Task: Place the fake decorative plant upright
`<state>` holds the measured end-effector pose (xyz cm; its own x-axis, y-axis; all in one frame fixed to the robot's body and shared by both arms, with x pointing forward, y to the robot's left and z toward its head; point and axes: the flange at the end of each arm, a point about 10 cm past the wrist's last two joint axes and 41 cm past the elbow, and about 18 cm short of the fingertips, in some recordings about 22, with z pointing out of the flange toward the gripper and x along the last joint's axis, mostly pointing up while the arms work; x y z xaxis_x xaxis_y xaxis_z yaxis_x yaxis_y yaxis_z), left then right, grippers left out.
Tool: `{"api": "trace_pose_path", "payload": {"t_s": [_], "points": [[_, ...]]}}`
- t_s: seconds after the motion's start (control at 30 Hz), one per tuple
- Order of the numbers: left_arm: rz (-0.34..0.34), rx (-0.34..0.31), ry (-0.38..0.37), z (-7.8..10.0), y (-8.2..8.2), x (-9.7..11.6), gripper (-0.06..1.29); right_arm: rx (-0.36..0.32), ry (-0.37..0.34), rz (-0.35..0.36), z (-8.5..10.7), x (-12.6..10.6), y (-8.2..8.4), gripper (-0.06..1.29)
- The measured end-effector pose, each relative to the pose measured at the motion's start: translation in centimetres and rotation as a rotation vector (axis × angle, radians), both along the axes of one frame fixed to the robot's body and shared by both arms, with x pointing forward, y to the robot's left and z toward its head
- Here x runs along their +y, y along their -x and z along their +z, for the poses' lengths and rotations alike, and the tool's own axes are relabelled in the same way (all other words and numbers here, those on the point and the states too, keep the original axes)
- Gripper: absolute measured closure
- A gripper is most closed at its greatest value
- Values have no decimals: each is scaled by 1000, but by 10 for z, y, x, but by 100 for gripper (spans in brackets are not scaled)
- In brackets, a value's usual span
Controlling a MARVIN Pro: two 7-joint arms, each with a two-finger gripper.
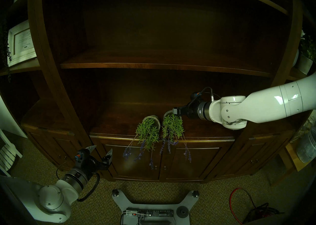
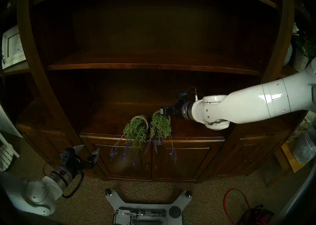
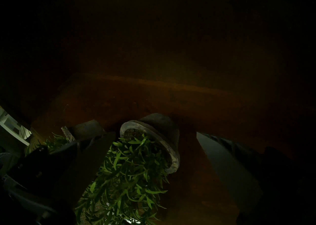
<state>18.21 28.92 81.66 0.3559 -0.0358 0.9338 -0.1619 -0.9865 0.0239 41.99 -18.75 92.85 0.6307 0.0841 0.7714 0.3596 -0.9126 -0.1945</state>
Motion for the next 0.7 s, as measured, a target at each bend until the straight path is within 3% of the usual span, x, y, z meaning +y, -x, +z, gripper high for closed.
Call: {"api": "trace_pose_path", "payload": {"t_s": [0.7], "points": [[0,0,0,0,0,0,0,9,16,47,-10,17,-4,-1]]}}
